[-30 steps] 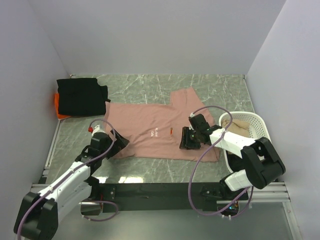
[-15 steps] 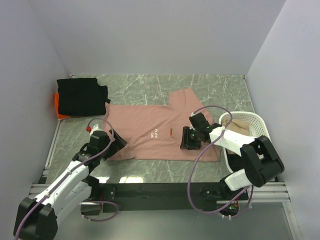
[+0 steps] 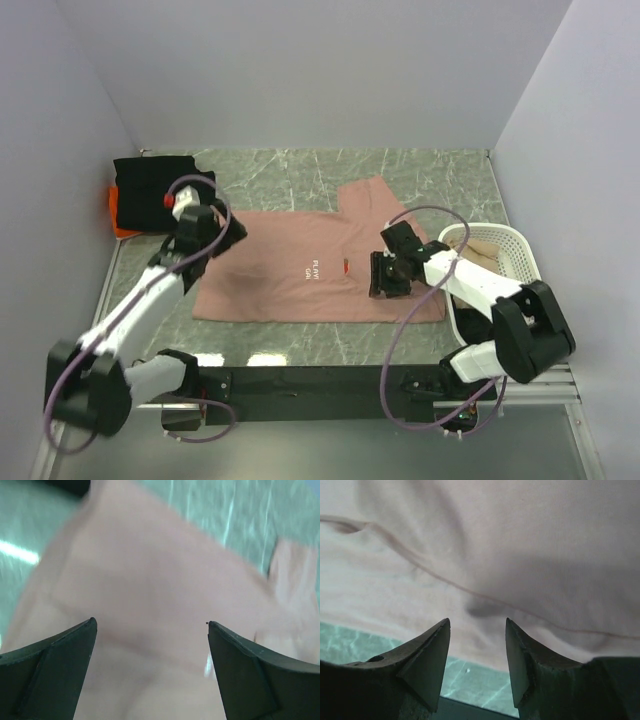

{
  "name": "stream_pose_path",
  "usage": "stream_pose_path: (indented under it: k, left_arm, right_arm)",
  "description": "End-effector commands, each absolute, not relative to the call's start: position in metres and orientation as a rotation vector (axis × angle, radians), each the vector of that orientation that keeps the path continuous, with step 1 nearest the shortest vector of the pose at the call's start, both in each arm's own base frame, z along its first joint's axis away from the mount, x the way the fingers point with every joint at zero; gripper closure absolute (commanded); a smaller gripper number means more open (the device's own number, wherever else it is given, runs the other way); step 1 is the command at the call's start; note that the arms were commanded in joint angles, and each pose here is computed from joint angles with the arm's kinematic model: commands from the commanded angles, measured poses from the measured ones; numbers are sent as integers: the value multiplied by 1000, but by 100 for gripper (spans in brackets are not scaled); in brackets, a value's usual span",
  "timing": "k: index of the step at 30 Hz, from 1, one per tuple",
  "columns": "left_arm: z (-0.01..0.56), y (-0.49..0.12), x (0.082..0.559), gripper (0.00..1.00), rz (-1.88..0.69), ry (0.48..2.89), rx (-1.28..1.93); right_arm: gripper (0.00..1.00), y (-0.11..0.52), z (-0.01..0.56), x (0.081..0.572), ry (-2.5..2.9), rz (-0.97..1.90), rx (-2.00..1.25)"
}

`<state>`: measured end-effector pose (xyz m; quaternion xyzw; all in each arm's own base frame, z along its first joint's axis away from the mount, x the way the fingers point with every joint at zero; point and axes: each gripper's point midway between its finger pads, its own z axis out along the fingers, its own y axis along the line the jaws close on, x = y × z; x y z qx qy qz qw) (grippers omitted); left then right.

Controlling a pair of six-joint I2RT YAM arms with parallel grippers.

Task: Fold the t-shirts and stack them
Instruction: Fold the tshirt

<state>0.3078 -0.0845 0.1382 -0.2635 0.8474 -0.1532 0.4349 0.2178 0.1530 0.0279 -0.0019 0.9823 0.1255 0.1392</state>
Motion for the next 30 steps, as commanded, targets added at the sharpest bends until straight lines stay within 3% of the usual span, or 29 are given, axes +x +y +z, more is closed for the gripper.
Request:
stream_pose_path:
  k: [1, 8, 16, 30]
  left_arm:
    - [150, -61, 364, 1, -199, 2043, -632]
    - [144, -45, 443, 3, 16, 2065, -613]
    - [126, -36, 499, 15, 156, 2071, -557]
    - [76, -18, 516, 22, 313, 2159, -540]
  right_arm:
    - [44, 162, 79, 241, 2681, 434, -51]
    - [44, 186, 138, 256, 2470, 643, -101]
    - [44, 195, 131, 248, 2465, 729, -136]
    - [44, 191, 115, 239, 2485, 723, -136]
